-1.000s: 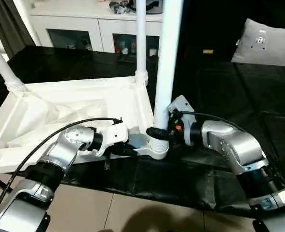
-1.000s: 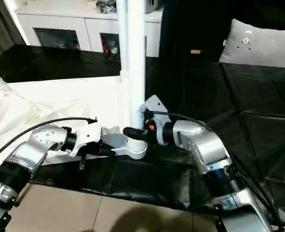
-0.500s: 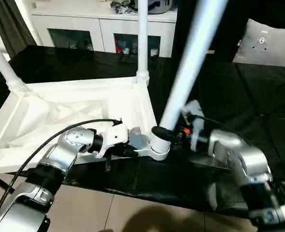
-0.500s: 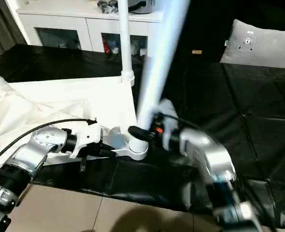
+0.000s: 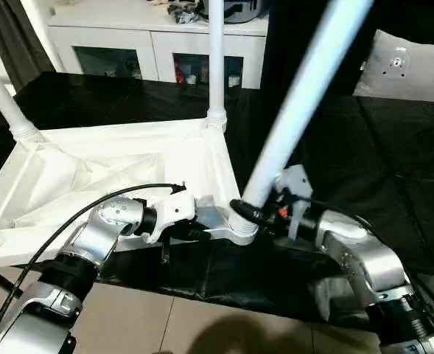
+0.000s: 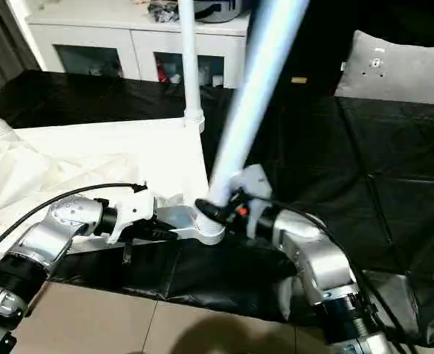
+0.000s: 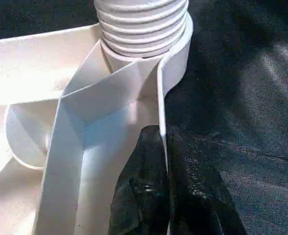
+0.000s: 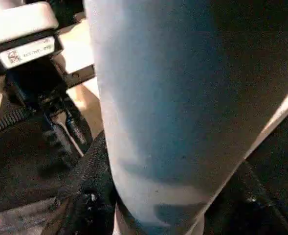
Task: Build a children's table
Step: Insert table leg to table base
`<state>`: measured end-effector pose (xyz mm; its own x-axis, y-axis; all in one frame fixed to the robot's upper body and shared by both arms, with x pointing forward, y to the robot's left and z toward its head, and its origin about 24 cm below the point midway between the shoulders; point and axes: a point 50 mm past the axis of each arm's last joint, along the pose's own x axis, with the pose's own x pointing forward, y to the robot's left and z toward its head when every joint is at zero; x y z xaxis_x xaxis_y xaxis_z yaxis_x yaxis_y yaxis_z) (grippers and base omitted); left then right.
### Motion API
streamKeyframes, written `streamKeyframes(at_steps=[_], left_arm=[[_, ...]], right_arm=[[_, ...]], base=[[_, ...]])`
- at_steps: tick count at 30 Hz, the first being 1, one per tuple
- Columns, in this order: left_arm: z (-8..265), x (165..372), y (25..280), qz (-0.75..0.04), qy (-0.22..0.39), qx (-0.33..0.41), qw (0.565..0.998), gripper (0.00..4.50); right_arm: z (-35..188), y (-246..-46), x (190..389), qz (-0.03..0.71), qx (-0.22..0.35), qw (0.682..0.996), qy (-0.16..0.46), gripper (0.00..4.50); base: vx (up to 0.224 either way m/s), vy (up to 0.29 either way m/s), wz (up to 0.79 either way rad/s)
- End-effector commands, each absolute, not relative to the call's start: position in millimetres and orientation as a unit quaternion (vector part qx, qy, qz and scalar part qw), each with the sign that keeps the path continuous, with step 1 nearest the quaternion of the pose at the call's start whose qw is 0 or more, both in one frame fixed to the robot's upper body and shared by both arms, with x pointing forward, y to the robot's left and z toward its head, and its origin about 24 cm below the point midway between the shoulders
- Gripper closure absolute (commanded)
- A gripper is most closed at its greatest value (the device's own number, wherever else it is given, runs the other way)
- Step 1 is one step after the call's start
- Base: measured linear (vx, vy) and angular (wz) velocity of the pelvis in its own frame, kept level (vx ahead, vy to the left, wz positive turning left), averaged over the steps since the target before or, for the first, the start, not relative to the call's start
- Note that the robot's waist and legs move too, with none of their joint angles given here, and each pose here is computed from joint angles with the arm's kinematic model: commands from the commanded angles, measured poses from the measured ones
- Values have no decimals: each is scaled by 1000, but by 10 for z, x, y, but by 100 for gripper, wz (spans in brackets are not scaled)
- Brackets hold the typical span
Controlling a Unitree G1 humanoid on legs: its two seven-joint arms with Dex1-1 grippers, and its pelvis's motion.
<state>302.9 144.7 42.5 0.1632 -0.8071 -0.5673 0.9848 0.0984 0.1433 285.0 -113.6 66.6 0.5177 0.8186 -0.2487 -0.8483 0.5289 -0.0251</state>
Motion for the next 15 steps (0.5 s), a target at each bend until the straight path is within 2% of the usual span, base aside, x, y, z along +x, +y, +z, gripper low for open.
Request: streamKeyframes(at_steps=[1,5,6,15], left_arm=[[350,2959,1436,-637,195,260,699,450],[363,2953,1448,-644,196,268,689,450],[370,2956,1459,-649,199,276,681,450],[463,3033,1414,-676,195,307,641,450]], right_arm=[[367,-1267,2817,452,-99,866,187,261],[326,-1235,2829,469,-111,851,208,261],[296,-1217,2834,482,-117,839,222,261],[247,-1131,2903,515,-99,814,248,261]], base=[[0,0,0],[0,0,0],[0,0,0],[0,0,0]])
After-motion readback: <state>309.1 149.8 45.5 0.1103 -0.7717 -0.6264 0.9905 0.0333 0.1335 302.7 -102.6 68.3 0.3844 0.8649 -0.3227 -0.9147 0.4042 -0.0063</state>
